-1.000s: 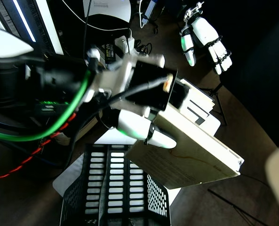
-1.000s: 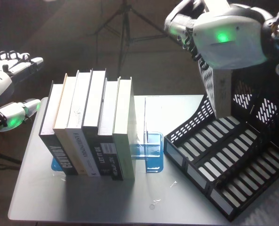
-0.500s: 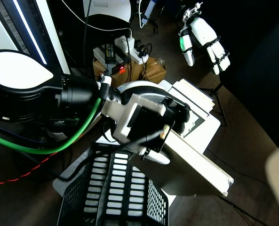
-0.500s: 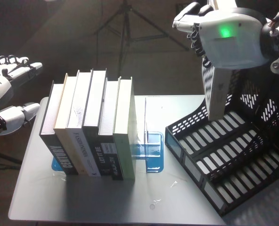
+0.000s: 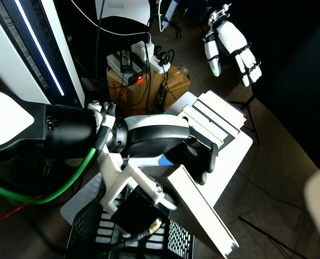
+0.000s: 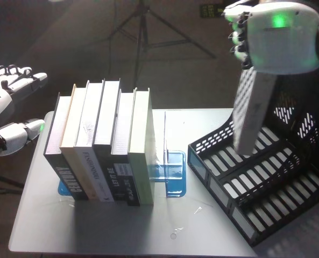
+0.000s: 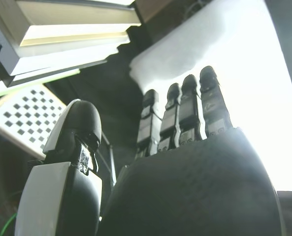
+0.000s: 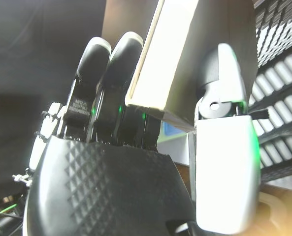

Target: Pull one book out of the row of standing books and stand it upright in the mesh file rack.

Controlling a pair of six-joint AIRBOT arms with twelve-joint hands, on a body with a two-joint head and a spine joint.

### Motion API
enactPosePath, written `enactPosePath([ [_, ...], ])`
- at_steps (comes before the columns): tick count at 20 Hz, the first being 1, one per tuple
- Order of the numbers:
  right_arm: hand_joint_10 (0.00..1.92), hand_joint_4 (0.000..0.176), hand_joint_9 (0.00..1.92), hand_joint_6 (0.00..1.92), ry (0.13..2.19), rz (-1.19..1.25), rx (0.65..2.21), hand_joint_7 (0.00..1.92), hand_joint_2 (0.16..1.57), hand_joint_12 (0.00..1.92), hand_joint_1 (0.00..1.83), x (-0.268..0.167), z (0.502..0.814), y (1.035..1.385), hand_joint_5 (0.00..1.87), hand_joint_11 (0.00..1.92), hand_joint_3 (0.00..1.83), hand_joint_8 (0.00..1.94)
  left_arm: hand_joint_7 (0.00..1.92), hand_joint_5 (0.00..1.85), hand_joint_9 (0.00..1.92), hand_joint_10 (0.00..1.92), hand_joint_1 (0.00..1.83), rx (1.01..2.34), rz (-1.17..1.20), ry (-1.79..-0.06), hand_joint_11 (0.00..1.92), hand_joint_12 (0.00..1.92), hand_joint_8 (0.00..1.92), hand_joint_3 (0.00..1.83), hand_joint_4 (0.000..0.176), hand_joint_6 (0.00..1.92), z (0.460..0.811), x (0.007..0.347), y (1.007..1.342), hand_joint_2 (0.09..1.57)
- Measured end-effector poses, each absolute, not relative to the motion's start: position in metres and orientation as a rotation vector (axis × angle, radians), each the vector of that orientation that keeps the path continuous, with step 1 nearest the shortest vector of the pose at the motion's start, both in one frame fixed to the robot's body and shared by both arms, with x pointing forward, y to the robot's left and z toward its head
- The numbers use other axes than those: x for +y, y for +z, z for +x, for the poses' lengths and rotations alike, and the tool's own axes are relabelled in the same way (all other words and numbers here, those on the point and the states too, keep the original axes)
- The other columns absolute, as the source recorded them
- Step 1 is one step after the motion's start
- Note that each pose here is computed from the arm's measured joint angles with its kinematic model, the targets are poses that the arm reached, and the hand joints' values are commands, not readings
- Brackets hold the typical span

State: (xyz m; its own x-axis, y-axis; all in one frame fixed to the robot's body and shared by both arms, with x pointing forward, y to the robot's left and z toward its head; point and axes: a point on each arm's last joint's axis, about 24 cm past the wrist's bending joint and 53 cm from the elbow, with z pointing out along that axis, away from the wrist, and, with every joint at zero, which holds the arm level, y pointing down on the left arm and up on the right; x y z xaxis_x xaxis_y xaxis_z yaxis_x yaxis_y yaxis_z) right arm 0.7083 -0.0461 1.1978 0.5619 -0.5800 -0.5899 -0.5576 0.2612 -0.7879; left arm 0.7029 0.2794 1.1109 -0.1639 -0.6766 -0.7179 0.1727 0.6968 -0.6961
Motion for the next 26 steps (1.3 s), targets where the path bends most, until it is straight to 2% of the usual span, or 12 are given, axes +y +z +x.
enactPosePath([
  [2,1.40,0.000,0.92,1.17,0.016,-1.355,1.086,0.90,1.20,1.68,1.21,-0.046,0.709,1.198,0.77,0.68,0.00,1.34,0.00,0.13,0.00,0.00,0.45,1.567,-0.427,-0.787,0.00,0.00,0.00,0.00,0.058,0.00,0.703,0.280,1.111,1.41],
  [3,1.60,0.000,0.80,0.99,0.040,-1.325,1.106,0.87,1.19,1.90,1.22,-0.049,0.712,1.200,0.87,0.55,0.00,1.43,0.01,0.14,0.00,0.00,0.45,1.567,-0.432,-0.786,0.00,0.00,0.00,0.00,0.047,0.00,0.703,0.281,1.111,1.41],
  [5,1.38,0.003,0.67,1.27,0.098,-1.238,1.162,0.79,1.22,1.76,1.16,-0.053,0.718,1.204,0.79,0.36,0.01,1.38,0.03,0.16,0.00,0.00,0.49,1.568,-0.429,-0.786,0.00,0.00,0.01,0.00,0.041,0.01,0.703,0.280,1.110,1.40],
  [8,1.38,0.000,0.65,1.17,0.158,-1.162,1.223,0.78,1.21,1.69,1.17,-0.053,0.724,1.199,0.86,0.32,0.00,1.39,0.02,0.15,0.00,0.00,0.48,1.567,-0.430,-0.786,0.00,0.00,0.00,0.00,0.044,0.00,0.703,0.281,1.111,1.40],
  [10,1.87,0.000,0.68,1.01,0.212,-1.094,1.267,0.70,1.24,1.91,1.21,-0.054,0.725,1.199,0.83,0.51,0.00,1.69,0.02,0.15,0.00,0.00,0.46,1.567,-0.429,-0.786,0.00,0.00,0.00,0.00,0.048,0.00,0.703,0.281,1.111,1.40],
  [11,1.91,0.000,0.62,1.02,0.248,-1.045,1.296,0.67,1.25,1.92,1.20,-0.056,0.727,1.199,0.83,0.52,0.00,1.73,0.01,0.14,0.00,0.00,0.45,1.567,-0.431,-0.785,0.00,0.00,0.00,0.00,0.051,0.00,0.703,0.281,1.110,1.40],
  [13,1.89,0.000,0.59,1.00,0.282,-0.982,1.336,0.69,1.24,1.92,1.21,-0.059,0.731,1.199,0.87,0.51,0.00,1.68,0.01,0.13,0.00,0.00,0.45,1.568,-0.432,-0.787,0.00,0.00,0.00,0.00,0.061,0.00,0.702,0.280,1.110,1.41],
  [15,1.71,0.000,0.69,1.04,0.318,-0.912,1.403,0.76,1.22,1.91,1.22,-0.065,0.735,1.189,0.85,0.54,0.00,1.58,0.01,0.14,0.00,0.00,0.45,1.577,-0.430,-0.787,0.00,0.00,0.00,0.00,0.040,0.00,0.700,0.279,1.107,1.41],
  [16,1.50,0.000,0.75,1.20,0.337,-0.866,1.450,0.82,1.22,1.76,1.19,-0.069,0.739,1.181,0.77,0.57,0.00,1.43,0.02,0.14,0.00,0.00,0.45,1.582,-0.430,-0.786,0.00,0.00,0.00,0.00,0.044,0.00,0.699,0.279,1.105,1.41],
  [17,1.54,0.000,0.72,1.24,0.351,-0.828,1.486,0.82,1.21,1.72,1.31,-0.073,0.741,1.176,0.76,0.51,0.00,1.30,0.02,0.14,0.00,0.00,0.45,1.584,-0.433,-0.785,0.00,0.00,0.00,0.00,0.046,0.00,0.700,0.280,1.105,1.41],
  [21,1.31,0.000,0.63,1.16,0.406,-0.711,1.568,0.75,1.22,1.70,1.17,-0.082,0.747,1.162,0.86,0.33,0.00,1.43,0.00,0.14,0.00,0.00,0.44,1.587,-0.436,-0.784,0.00,0.00,0.00,0.00,0.048,0.00,0.699,0.280,1.103,1.41],
  [26,1.61,0.000,0.65,1.22,0.388,-0.675,1.603,0.75,1.23,1.66,1.34,-0.088,0.760,1.154,0.77,0.45,0.00,1.38,0.00,0.14,0.00,0.00,0.45,1.587,-0.439,-0.784,0.00,0.00,0.00,0.00,0.047,0.00,0.699,0.280,1.103,1.41],
])
